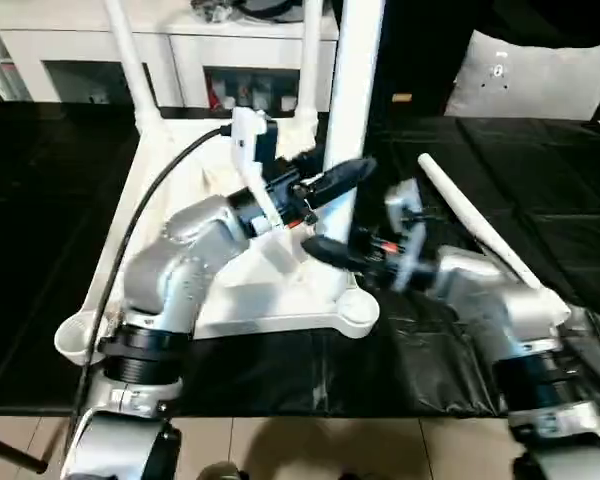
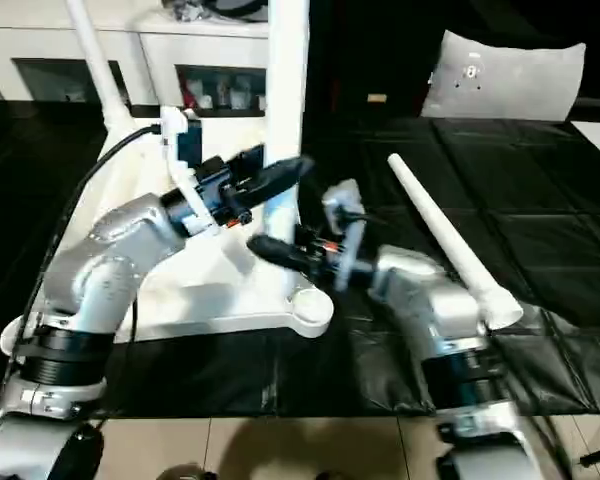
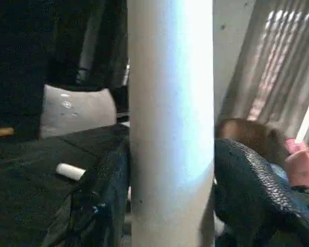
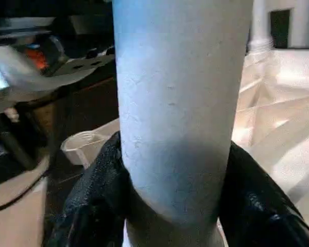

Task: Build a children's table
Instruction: Pick table leg

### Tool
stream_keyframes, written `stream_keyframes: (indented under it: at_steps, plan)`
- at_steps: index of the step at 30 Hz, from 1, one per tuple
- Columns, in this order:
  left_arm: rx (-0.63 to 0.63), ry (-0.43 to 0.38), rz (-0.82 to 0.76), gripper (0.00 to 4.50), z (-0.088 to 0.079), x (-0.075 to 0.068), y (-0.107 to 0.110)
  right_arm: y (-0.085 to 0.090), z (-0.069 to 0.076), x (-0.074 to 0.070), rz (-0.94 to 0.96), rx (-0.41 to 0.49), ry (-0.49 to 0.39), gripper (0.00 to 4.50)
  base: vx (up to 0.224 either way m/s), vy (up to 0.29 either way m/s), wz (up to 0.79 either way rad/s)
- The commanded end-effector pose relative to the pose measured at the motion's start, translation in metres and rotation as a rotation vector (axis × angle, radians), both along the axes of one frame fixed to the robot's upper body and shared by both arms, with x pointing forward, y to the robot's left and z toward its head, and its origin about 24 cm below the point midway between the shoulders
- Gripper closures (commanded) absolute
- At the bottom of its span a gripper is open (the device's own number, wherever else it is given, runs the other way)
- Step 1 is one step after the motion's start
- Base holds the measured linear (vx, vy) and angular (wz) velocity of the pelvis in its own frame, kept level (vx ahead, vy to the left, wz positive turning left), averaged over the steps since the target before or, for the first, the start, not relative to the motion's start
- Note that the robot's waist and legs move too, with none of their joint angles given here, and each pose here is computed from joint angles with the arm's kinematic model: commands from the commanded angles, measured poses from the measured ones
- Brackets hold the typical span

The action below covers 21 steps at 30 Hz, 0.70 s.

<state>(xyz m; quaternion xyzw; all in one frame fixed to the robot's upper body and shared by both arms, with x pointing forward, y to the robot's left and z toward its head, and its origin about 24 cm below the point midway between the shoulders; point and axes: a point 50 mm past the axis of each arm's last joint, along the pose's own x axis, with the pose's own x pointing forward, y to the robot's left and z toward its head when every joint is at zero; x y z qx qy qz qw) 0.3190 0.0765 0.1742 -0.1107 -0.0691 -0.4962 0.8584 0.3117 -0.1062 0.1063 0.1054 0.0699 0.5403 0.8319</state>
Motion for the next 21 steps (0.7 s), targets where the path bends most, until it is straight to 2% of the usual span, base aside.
stream_keyframes:
  at_steps: [1, 4, 8, 12, 15, 19, 20, 21]
  plan:
    - [0.038, -0.025, 0.048, 1.42, -0.002, 0.000, -0.002, -0.003, 0.002, 0.003, -0.049, -0.007, -0.027, 2.59, 0.000, 0.000, 0.00]
    - [0.131, -0.080, 0.172, 1.22, -0.005, 0.005, -0.004, 0.002, 0.004, 0.009, -0.150, -0.014, -0.085, 2.59, 0.000, 0.000, 0.00]
    - [0.065, -0.095, 0.368, 1.19, -0.002, 0.009, -0.011, 0.021, 0.007, 0.014, -0.251, 0.018, -0.155, 2.59, 0.000, 0.000, 0.00]
    - [0.027, -0.084, 0.460, 1.19, -0.002, 0.011, -0.019, 0.024, 0.007, 0.017, -0.317, 0.033, -0.167, 2.59, 0.000, 0.000, 0.00]
    - [0.015, -0.071, 0.496, 1.53, -0.002, 0.012, -0.024, 0.026, 0.005, 0.018, -0.337, 0.035, -0.167, 2.59, 0.000, 0.000, 0.00]
    - [0.027, -0.071, 0.495, 1.66, -0.006, 0.012, -0.028, 0.028, 0.004, 0.019, -0.337, 0.022, -0.181, 2.59, 0.000, 0.000, 0.00]
    - [0.025, -0.068, 0.499, 1.91, -0.006, 0.012, -0.028, 0.028, 0.004, 0.019, -0.340, 0.022, -0.182, 2.59, 0.000, 0.000, 0.00]
    - [0.025, -0.071, 0.503, 1.95, -0.006, 0.012, -0.029, 0.027, 0.004, 0.020, -0.347, 0.020, -0.184, 2.59, 0.000, 0.000, 0.00]
